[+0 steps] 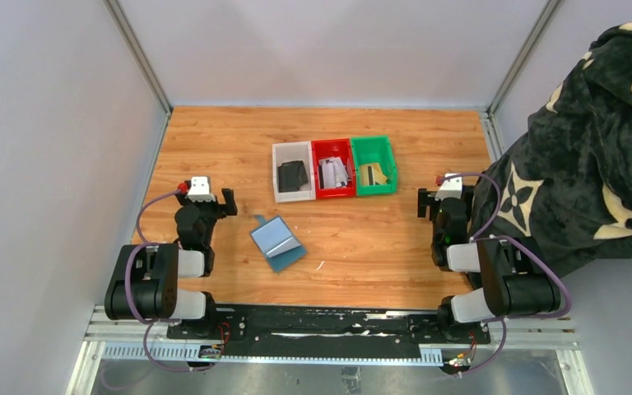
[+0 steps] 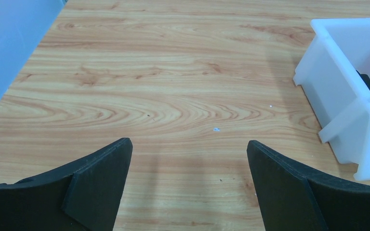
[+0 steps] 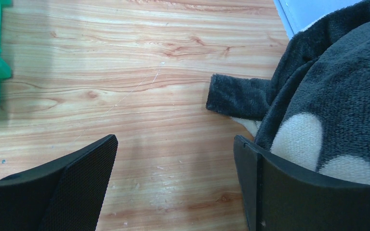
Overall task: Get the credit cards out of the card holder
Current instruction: Reset both arms
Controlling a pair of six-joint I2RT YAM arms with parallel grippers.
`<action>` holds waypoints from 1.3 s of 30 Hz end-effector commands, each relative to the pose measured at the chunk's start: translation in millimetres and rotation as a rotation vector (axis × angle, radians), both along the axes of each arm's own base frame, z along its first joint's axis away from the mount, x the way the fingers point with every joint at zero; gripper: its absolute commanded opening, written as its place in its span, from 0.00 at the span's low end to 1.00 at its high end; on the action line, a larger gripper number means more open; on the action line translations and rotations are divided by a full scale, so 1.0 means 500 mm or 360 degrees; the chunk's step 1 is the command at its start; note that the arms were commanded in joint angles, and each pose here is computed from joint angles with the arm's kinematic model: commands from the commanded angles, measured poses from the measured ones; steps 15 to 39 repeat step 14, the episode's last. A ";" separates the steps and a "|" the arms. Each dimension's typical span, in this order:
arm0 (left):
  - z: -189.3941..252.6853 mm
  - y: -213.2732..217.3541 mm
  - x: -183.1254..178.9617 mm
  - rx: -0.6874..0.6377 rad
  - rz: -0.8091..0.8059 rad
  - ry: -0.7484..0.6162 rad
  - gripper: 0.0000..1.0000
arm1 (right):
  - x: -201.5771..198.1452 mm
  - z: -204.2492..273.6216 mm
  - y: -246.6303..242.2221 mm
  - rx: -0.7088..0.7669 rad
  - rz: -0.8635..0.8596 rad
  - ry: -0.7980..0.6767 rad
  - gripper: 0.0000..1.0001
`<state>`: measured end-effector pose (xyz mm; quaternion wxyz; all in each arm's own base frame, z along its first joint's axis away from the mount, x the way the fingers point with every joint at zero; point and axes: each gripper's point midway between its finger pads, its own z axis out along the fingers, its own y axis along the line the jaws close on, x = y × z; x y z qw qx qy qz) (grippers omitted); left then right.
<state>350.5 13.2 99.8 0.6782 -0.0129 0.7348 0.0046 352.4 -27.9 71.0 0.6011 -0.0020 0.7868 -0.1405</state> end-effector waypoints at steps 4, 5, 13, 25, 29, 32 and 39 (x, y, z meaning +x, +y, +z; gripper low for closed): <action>0.014 0.001 0.008 0.0024 0.0005 -0.0033 1.00 | -0.003 0.004 -0.012 0.0054 -0.0062 -0.0032 0.95; 0.013 -0.002 0.010 0.0029 -0.0011 -0.0028 1.00 | -0.003 0.004 -0.012 0.0054 -0.0063 -0.0034 0.95; 0.007 -0.009 0.018 0.0058 -0.0013 0.0015 1.00 | -0.003 0.004 -0.011 0.0054 -0.0060 -0.0035 0.95; 0.006 -0.013 0.020 0.0075 -0.0026 0.0027 1.00 | -0.003 0.003 -0.012 0.0054 -0.0062 -0.0032 0.95; 0.006 -0.013 0.020 0.0075 -0.0026 0.0027 1.00 | -0.003 0.003 -0.012 0.0054 -0.0062 -0.0032 0.95; 0.006 -0.013 0.020 0.0075 -0.0026 0.0027 1.00 | -0.003 0.003 -0.012 0.0054 -0.0062 -0.0032 0.95; 0.006 -0.013 0.020 0.0075 -0.0026 0.0027 1.00 | -0.003 0.003 -0.012 0.0054 -0.0062 -0.0032 0.95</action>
